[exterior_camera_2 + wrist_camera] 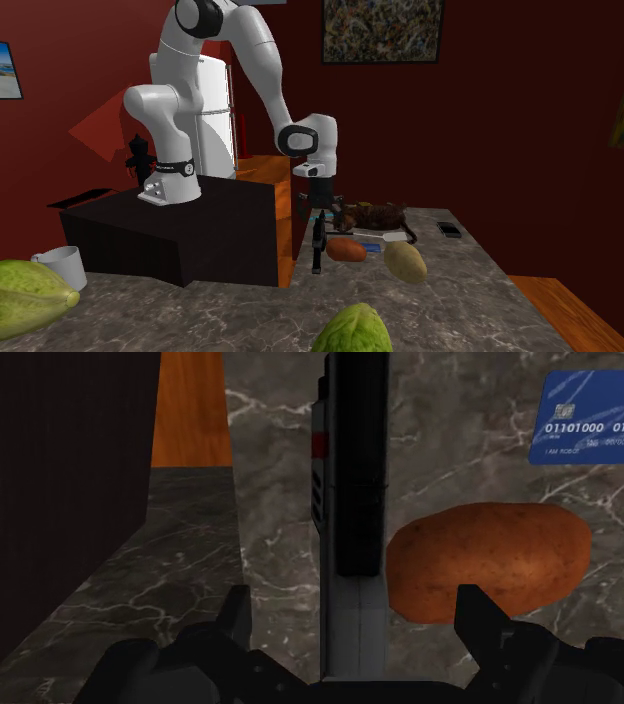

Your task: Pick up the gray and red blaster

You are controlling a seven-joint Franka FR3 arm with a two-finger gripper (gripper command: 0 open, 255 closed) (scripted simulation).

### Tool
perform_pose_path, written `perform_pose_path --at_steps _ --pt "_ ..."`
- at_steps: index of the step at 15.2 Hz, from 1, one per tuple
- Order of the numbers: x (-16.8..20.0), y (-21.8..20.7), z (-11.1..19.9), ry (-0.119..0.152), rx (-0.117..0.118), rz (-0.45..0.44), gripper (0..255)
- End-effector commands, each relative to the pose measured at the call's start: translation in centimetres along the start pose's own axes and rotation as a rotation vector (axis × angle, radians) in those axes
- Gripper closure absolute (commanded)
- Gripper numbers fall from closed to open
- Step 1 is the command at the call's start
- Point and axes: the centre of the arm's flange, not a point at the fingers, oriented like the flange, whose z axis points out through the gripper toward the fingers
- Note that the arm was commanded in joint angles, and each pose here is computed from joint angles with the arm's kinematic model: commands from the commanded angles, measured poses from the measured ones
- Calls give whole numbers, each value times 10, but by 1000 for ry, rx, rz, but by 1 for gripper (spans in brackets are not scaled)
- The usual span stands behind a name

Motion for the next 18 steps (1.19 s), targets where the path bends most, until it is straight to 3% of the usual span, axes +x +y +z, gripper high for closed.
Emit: perform_pose_path --at_steps 1,10,18 --pt "0 1 3 0 0 0 255" --pt "-1 0 2 0 0 0 255" --pt "5 0 -40 0 0 0 255"
